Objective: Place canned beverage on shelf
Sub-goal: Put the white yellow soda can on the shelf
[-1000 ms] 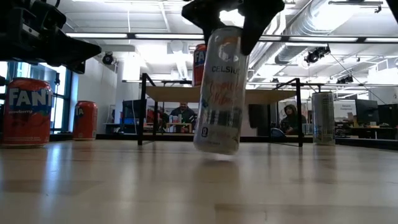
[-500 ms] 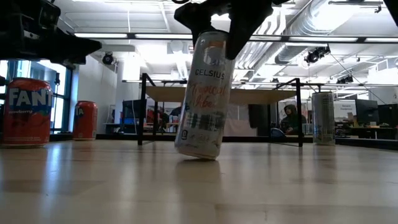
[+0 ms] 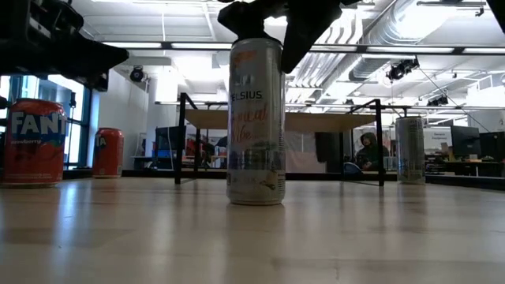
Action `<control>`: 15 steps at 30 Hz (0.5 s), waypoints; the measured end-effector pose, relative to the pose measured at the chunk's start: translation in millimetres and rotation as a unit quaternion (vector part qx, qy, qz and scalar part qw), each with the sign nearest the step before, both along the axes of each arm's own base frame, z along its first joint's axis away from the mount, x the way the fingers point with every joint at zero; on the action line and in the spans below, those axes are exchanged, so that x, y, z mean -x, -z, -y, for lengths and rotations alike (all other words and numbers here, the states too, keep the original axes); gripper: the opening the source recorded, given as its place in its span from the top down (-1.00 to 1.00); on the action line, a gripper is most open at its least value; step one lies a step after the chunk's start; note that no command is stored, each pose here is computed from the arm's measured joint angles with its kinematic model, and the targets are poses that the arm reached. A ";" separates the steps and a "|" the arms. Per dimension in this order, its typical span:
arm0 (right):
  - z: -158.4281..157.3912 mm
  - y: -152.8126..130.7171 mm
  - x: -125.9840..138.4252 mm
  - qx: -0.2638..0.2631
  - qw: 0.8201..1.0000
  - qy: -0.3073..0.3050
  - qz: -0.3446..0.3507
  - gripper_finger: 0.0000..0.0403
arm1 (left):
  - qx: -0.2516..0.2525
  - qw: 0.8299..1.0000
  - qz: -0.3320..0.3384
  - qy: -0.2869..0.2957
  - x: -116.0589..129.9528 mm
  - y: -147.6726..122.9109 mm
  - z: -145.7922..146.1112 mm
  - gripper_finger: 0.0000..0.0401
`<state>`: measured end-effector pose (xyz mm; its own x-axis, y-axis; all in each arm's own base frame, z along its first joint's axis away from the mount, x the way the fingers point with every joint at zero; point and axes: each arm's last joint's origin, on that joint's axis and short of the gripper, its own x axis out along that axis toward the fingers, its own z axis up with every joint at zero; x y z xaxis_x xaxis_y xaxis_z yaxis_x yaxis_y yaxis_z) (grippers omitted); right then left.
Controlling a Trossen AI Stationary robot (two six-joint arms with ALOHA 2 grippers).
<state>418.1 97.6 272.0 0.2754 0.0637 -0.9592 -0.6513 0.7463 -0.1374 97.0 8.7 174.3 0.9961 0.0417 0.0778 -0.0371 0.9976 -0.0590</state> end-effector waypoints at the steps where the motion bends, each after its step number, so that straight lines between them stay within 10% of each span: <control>1: 0.0 0.0 0.0 0.000 1.000 0.000 0.000 -0.41 | 0.017 1.000 0.001 0.002 0.0 0.0 0.0 0.98; 15: -1.0 -44.9 9.3 0.009 0.998 0.054 0.013 -0.41 | 0.082 0.987 0.083 0.107 3.1 -17.1 5.9 0.98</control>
